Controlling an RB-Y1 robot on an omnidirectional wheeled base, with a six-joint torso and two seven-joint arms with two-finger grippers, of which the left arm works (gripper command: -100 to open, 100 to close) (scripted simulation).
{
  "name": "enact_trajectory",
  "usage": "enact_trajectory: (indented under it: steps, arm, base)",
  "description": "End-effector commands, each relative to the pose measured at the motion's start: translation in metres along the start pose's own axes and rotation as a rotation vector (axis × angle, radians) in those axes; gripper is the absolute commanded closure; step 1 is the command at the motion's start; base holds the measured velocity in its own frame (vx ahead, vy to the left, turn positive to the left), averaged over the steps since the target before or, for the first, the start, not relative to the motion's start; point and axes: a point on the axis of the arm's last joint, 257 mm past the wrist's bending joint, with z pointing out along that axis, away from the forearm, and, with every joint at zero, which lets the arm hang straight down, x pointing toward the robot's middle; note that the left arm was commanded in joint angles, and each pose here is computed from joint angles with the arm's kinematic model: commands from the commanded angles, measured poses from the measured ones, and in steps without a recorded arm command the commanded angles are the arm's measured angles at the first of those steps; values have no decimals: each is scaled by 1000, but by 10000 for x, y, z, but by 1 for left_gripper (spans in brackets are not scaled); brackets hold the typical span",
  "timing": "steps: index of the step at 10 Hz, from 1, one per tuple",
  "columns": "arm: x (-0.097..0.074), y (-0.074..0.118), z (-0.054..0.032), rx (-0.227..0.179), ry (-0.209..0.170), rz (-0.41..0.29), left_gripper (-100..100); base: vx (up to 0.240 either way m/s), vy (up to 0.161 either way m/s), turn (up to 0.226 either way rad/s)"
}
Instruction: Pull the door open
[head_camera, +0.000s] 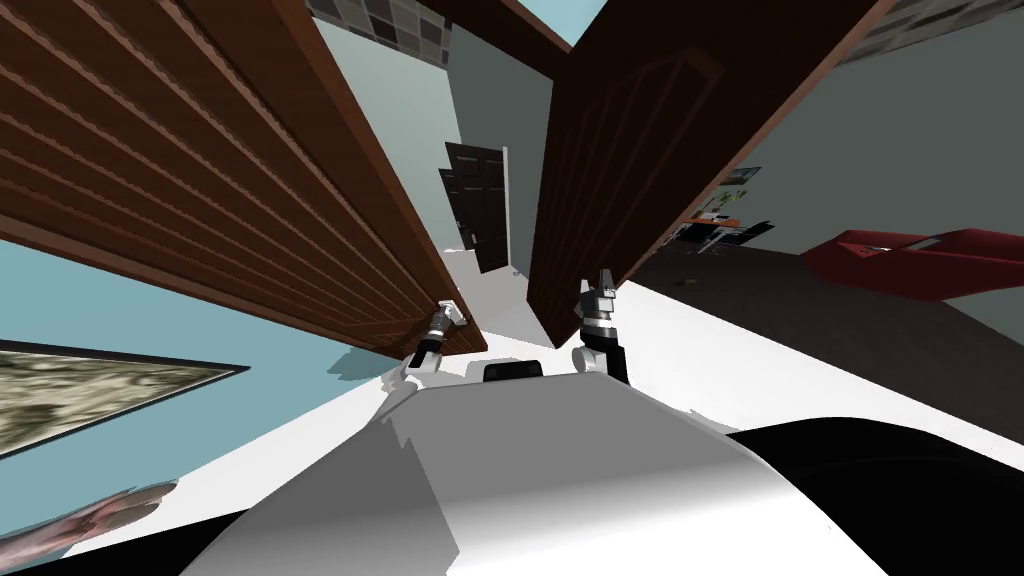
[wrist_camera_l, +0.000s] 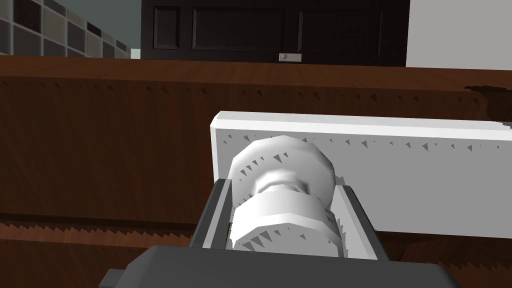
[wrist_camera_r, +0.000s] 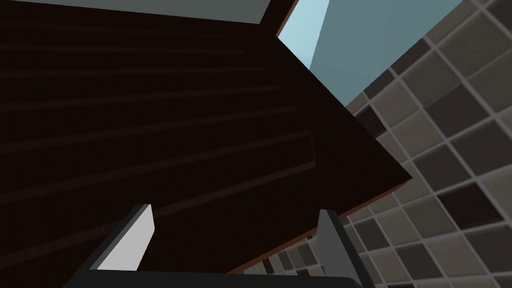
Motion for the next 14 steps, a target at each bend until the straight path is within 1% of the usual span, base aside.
enact_trajectory:
  steps: [1, 2, 3, 6, 7, 8, 9, 14]
  arm:
    - [10, -14, -72, 5, 21, 1, 100]
    - [15, -18, -114, 7, 34, 1, 100]
    - [25, -25, -181, 8, 54, 2, 100]
    - [53, -32, -316, 8, 95, 0, 100]
    - [73, -23, -276, 8, 89, 0, 100]
    - [64, -1, -381, 5, 110, 0, 100]
    - [59, -3, -403, 5, 115, 0, 100]
    - [22, -24, -652, 8, 175, 0, 100]
  base:
    - [-256, 112, -194]
    - [-230, 114, -146]
    - [-224, 92, -162]
    - [-240, 111, -120]
    - [-127, 32, -31]
    - [-181, 72, -160]
    - [-216, 69, -145]
    - [-194, 92, -127]
